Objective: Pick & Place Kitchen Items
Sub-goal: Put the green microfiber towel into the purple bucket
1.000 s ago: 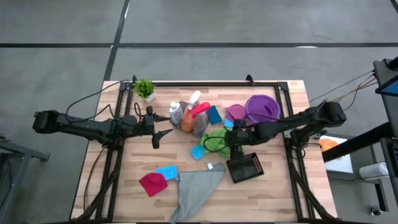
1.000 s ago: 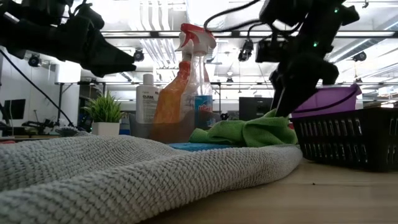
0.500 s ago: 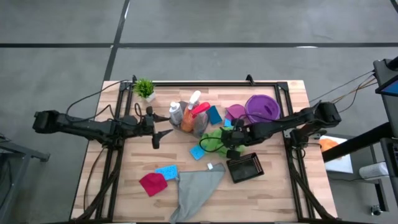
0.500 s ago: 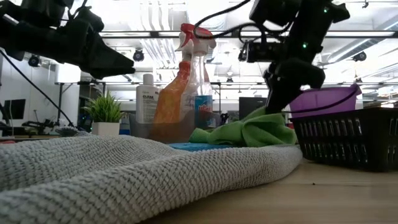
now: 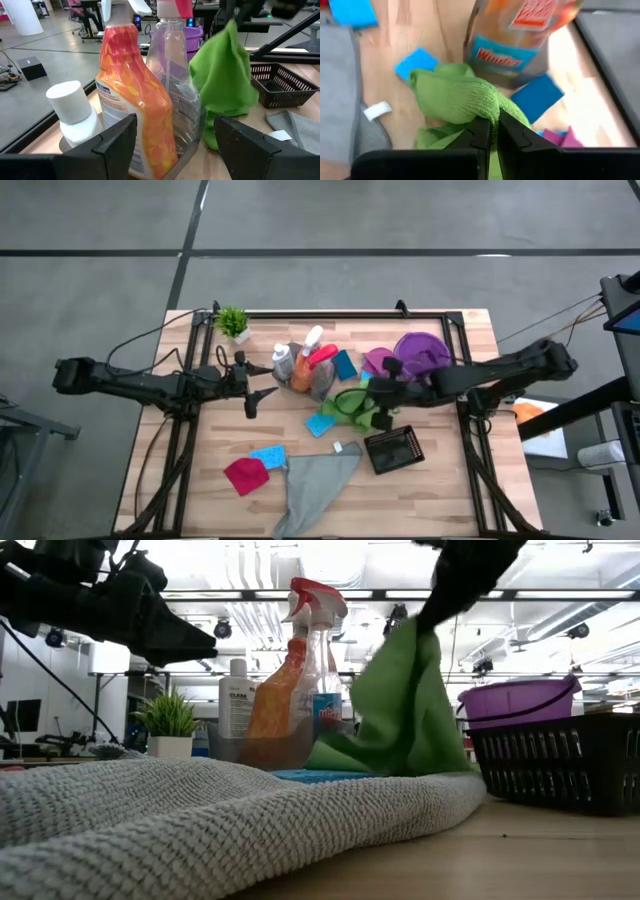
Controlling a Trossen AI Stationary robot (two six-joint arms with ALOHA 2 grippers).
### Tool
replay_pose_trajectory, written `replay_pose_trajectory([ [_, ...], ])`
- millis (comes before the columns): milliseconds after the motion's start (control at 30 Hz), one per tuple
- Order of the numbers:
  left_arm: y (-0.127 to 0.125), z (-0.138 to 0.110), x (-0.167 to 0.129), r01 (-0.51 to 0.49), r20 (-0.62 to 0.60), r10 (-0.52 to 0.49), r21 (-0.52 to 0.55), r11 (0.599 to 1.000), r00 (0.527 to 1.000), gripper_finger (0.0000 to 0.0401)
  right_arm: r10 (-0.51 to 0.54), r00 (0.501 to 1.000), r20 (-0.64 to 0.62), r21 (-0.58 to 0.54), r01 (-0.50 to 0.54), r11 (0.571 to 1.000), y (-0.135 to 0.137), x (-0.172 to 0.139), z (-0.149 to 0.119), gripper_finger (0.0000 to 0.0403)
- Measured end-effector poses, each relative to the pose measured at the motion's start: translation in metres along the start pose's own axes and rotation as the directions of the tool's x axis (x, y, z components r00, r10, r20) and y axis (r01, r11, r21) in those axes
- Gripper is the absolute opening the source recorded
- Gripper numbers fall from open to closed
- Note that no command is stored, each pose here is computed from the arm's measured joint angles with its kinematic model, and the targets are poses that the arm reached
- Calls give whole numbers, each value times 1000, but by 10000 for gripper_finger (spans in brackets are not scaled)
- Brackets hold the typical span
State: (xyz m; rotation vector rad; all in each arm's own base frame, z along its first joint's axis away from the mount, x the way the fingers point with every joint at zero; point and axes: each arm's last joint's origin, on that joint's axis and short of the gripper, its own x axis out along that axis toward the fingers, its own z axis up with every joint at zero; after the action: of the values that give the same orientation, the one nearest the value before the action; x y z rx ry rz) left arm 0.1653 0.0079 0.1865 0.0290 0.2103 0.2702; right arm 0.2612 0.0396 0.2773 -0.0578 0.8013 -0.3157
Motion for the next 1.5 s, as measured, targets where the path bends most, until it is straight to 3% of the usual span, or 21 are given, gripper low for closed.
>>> replay_pose_trajectory([
  [233,0,0,0,0,0,0,0,1000,1000,264,-126,987,95,49,122,991,-25,-49,9,18],
  [467,0,0,0,0,0,0,-4,1000,1000,264,-124,946,298,121,92,988,-43,-86,11,18],
  [633,0,0,0,0,0,0,-4,1000,1000,264,-48,891,452,121,-8,993,-45,-89,1,18],
  [800,0,0,0,0,0,0,-8,1000,1000,264,47,801,597,65,-106,992,-41,-80,-13,18],
  [1033,0,0,0,0,0,0,-9,1000,1000,264,44,745,665,64,-116,991,-43,-70,-44,18],
  [1200,0,0,0,0,0,0,-11,1000,1000,264,24,667,745,85,-131,988,-53,-85,-53,18],
  [1333,0,0,0,0,0,0,-11,1000,1000,264,-48,607,793,125,-84,989,-63,-102,-56,18],
  [1500,0,0,0,0,0,0,-11,1000,1000,264,-270,594,758,272,88,958,-76,-113,-61,18],
])
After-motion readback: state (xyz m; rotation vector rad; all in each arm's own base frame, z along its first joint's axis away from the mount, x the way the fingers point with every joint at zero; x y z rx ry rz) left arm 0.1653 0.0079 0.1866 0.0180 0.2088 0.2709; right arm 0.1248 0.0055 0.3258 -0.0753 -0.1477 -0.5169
